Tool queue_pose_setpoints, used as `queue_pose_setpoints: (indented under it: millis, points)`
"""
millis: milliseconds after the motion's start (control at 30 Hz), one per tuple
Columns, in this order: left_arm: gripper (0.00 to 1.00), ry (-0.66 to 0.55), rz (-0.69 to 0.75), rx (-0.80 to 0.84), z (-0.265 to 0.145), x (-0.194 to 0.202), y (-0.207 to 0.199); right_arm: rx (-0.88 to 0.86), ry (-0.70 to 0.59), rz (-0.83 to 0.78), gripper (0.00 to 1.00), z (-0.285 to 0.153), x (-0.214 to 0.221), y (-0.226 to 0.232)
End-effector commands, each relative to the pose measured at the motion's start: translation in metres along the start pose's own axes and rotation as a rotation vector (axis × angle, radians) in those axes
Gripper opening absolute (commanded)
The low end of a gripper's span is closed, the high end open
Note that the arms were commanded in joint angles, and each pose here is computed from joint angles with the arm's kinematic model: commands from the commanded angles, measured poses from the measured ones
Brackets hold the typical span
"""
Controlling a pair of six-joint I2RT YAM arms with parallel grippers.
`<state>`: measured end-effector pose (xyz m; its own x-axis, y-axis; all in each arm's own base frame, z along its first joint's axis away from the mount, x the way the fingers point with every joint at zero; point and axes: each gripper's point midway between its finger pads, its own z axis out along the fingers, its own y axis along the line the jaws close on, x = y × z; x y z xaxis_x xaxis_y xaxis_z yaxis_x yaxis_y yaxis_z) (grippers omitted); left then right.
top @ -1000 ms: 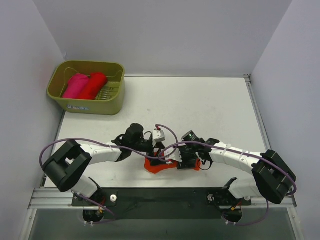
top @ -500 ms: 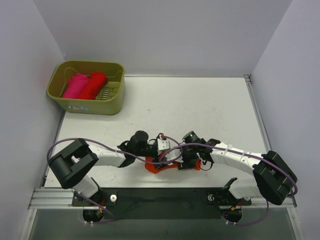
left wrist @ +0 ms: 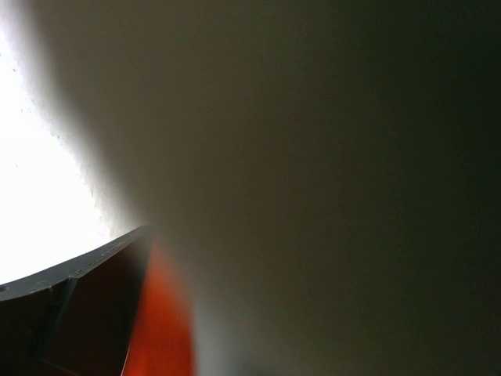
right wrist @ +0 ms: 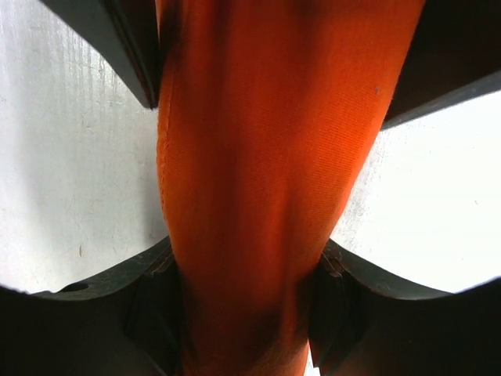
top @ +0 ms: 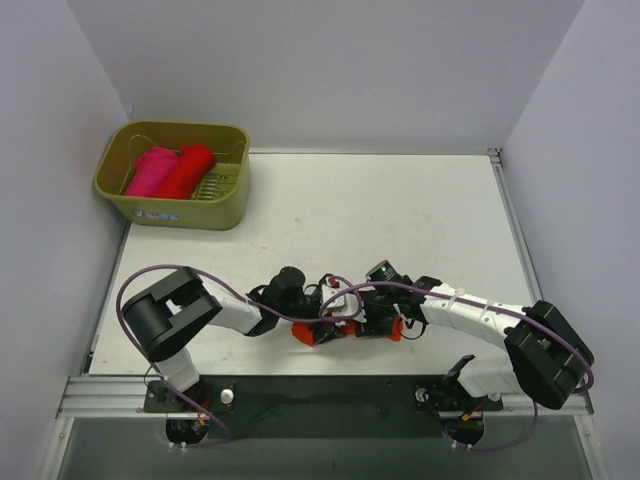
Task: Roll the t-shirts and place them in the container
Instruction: Pick up the T-shirt from the center of the board.
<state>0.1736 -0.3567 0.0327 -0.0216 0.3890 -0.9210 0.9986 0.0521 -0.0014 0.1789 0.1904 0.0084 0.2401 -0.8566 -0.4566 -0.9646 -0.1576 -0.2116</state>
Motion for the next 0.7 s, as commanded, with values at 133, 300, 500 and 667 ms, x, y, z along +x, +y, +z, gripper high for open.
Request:
queue_pose_setpoints:
  millis: [133,300,500,667]
  points:
    - [0.90,0.068,0.045,0.047,0.021,0.020,-0.010,-0.051,0.051,0.108,0.51,0.008,0.014,0.016]
    - [0.72,0.097,0.110,0.070,0.021,0.033,-0.013,-0.037,0.051,0.125,0.51,0.007,0.014,0.013]
    - [0.49,0.201,0.151,0.155,0.016,0.065,-0.030,-0.015,0.055,0.146,0.56,0.006,0.014,0.009]
    - [0.22,0.232,0.187,0.157,0.011,0.070,-0.030,0.106,0.039,0.289,0.97,-0.029,0.021,-0.020]
